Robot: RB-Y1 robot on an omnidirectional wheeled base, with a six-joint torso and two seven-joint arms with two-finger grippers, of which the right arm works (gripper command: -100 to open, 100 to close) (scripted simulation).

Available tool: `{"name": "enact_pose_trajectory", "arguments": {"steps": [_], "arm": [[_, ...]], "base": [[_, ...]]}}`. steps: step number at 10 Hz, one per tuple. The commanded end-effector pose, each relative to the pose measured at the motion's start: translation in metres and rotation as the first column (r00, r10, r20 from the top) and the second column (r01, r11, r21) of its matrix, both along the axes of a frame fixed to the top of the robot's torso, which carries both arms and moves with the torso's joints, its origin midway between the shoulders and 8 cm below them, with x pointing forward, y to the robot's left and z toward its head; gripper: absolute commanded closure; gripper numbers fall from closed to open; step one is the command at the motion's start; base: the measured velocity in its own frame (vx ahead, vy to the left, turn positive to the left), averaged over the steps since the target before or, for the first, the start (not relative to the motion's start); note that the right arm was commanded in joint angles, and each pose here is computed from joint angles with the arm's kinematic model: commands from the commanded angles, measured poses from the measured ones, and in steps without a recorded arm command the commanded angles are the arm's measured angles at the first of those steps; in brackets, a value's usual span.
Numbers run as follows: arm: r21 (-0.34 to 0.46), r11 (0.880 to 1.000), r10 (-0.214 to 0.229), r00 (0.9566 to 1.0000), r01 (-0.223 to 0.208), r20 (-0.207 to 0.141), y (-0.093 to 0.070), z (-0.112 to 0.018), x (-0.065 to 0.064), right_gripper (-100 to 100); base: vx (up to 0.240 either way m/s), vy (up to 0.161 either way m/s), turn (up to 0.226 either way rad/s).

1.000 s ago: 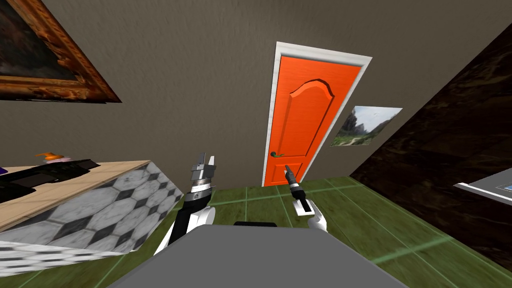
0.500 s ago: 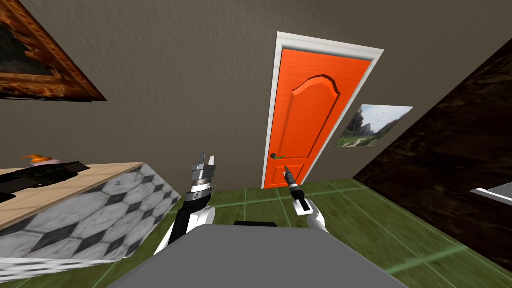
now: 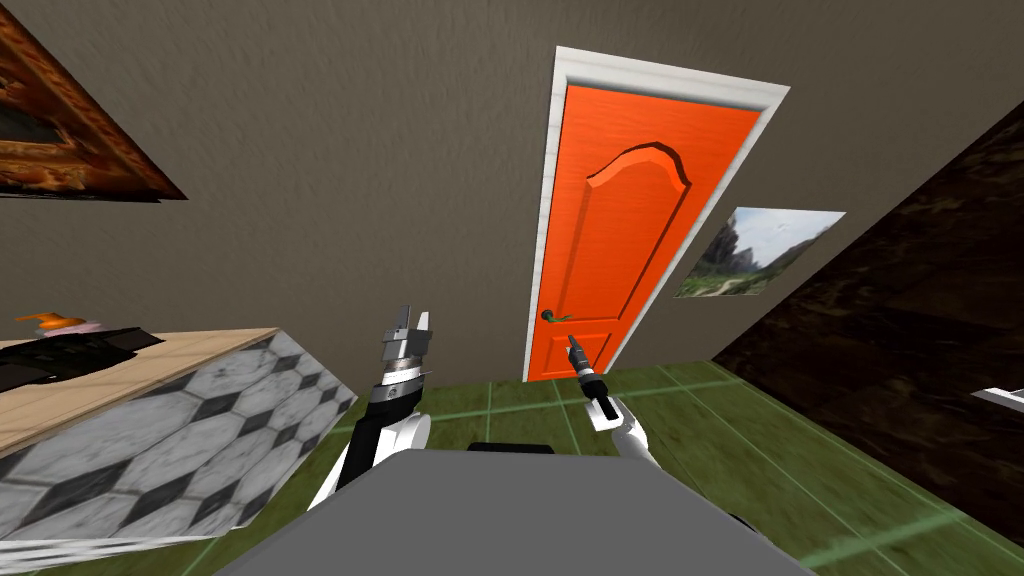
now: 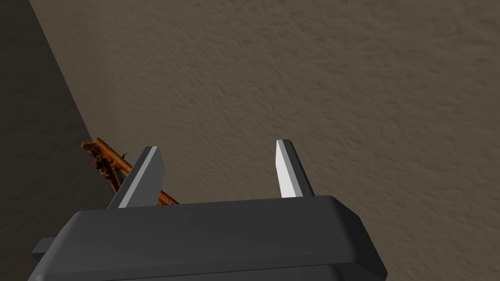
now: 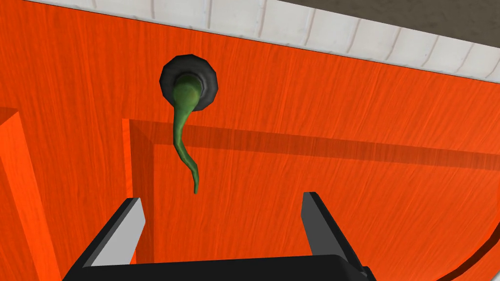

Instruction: Pull the door open

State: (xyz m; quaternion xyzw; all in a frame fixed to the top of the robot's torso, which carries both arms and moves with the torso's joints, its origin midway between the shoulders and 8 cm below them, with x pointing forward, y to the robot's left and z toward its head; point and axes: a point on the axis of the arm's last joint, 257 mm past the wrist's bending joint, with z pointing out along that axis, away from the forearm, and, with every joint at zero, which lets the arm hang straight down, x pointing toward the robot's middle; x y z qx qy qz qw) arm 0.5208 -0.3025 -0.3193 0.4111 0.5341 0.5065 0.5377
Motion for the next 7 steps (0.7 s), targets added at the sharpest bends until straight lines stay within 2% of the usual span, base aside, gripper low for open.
{"name": "enact_pose_trajectory", "arguments": {"steps": [1, 7], "arm": [[0.01, 1.0, 0.002, 0.9998, -0.002, -0.019, -0.001, -0.007, 0.002, -100], [0.048, 0.999, 0.01, 0.9954, -0.005, -0.095, -0.004, -0.035, 0.006, -100]], "base": [[0.07, -0.031, 0.009], [0.092, -0.03, 0.013]]}}
